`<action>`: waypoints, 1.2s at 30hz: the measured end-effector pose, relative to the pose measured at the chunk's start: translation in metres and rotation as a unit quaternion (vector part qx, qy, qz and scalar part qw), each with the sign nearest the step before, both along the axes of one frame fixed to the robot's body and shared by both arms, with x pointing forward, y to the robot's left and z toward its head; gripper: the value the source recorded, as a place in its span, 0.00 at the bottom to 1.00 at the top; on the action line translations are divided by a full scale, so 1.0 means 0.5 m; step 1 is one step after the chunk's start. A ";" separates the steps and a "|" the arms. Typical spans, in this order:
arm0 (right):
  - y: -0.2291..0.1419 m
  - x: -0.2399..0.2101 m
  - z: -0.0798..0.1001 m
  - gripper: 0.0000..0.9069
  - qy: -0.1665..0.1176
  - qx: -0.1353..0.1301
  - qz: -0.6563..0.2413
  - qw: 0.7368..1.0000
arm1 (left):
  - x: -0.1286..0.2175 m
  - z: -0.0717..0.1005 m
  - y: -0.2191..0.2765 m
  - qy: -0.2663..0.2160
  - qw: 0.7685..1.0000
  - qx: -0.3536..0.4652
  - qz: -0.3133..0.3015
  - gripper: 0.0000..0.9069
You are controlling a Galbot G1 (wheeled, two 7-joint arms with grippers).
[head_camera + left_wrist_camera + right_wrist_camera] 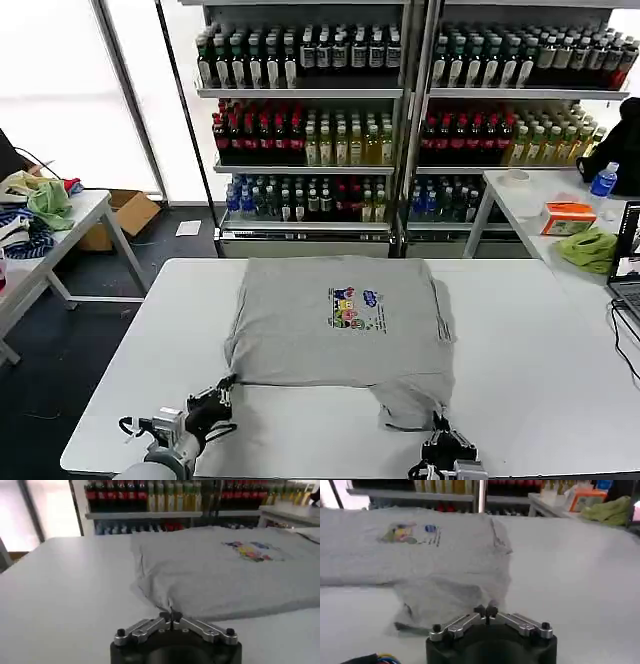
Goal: Fold and organize the clothes.
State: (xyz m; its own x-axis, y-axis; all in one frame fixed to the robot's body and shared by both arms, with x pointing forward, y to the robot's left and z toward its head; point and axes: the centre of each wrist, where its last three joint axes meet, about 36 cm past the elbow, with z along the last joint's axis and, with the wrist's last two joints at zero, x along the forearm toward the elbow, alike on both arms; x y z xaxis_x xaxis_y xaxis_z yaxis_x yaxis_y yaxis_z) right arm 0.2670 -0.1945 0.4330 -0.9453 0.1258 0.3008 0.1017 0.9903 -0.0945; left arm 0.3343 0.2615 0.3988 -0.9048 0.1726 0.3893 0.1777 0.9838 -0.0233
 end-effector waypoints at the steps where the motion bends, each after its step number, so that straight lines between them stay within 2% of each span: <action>1: -0.002 0.006 0.005 0.00 -0.010 -0.004 0.002 1.000 | 0.004 0.005 0.000 -0.009 1.000 -0.002 0.002 0.00; 9: -0.012 0.086 0.036 0.00 -0.083 -0.017 0.017 0.996 | 0.050 0.029 0.002 -0.060 0.998 -0.015 0.007 0.00; 16: -0.020 0.185 0.039 0.00 -0.109 -0.018 0.029 0.993 | 0.111 0.032 -0.004 -0.083 0.996 -0.029 0.010 0.00; 26: -0.025 0.347 0.026 0.00 -0.108 -0.019 0.033 0.993 | 0.229 0.019 -0.014 -0.088 0.995 -0.042 0.017 0.00; 36: -0.031 0.470 -0.002 0.00 -0.070 -0.041 0.033 0.996 | 0.324 -0.009 -0.017 -0.064 0.997 -0.039 0.017 0.00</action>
State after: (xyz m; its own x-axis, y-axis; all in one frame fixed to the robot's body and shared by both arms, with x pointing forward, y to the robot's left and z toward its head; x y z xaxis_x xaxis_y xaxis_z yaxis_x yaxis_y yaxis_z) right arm 0.5020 -0.2102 0.4322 -0.9846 0.0799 0.1558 0.0538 0.9848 -0.1651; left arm 0.4961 0.2529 0.3944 -0.9522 0.1662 0.2564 0.1506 0.9854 -0.0797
